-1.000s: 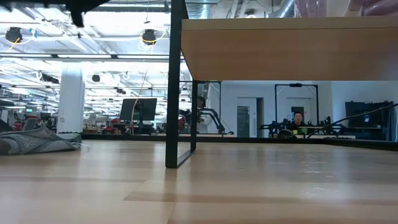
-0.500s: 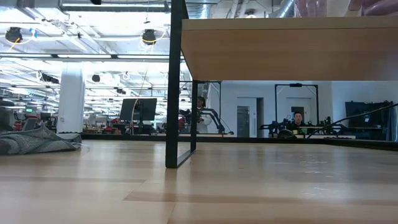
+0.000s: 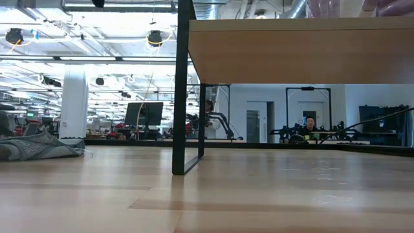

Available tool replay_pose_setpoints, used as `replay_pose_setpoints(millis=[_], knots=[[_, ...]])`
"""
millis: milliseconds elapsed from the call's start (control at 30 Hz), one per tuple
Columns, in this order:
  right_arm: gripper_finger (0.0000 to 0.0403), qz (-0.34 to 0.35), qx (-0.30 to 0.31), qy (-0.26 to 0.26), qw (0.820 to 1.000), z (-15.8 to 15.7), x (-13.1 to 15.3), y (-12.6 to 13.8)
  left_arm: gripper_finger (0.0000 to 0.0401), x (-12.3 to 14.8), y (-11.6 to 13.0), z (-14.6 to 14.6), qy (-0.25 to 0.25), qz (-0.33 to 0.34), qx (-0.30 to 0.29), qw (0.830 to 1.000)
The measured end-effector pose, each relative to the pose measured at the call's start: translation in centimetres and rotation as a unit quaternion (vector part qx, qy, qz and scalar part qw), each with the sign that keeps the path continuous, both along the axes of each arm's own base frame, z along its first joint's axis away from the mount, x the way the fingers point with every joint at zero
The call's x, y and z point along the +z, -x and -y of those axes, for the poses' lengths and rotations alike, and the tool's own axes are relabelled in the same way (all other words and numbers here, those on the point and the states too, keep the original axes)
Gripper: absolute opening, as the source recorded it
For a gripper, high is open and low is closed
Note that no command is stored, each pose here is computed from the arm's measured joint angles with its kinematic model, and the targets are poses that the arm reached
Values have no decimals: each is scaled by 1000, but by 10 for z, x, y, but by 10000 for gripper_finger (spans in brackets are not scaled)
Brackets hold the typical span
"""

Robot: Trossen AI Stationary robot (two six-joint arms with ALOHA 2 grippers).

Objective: Stack small to large cups/mugs on shelf
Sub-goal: Put the blue mug on the shelf

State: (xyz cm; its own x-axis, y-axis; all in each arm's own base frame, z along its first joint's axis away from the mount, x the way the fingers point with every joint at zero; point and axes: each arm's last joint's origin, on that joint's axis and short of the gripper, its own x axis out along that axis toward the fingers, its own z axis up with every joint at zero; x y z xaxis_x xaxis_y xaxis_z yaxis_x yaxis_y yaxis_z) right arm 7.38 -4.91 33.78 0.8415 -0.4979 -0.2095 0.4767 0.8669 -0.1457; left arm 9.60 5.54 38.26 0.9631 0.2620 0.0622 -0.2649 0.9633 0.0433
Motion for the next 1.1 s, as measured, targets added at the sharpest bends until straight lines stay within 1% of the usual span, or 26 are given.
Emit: replay_pose_setpoints(millis=[67,167,233,300,433,500,533,600,700,800,833,900,1000,1100], knots=[[173,3,0,2,1000,0,1,0,230,5,4,5,10,-34,-21,999],[173,6,0,4,1000,0,1,0,231,18,8,11,58,-103,-27,993],[172,5,-5,5,1000,0,1,0,231,25,7,12,92,-159,-29,983],[171,4,-13,6,1000,1,1,0,231,34,3,13,113,-201,-31,973],[172,4,-14,6,1000,1,1,0,231,47,-10,14,159,-282,-42,945],[171,4,-14,6,1000,1,1,0,231,51,-18,16,172,-325,-54,928],[171,3,-14,6,1000,1,1,0,231,51,-23,17,180,-351,-64,917],[171,0,-14,4,1000,1,0,0,231,50,-32,20,196,-406,-80,889],[172,-3,-14,2,1000,1,0,0,231,44,-46,27,215,-482,-85,845],[173,-14,-14,-6,1000,0,-3,1,231,33,-64,39,211,-540,-103,808],[174,-18,-14,-9,1000,0,-4,1,231,30,-72,44,201,-555,-111,800],[173,-28,-14,-15,999,0,-6,2,231,24,-84,56,174,-574,-128,790],[171,-43,-14,-26,999,-1,-9,2,231,15,-99,75,124,-607,-135,773],[172,-56,-14,-34,998,-1,-12,3,231,4,-113,95,101,-634,-137,754]])
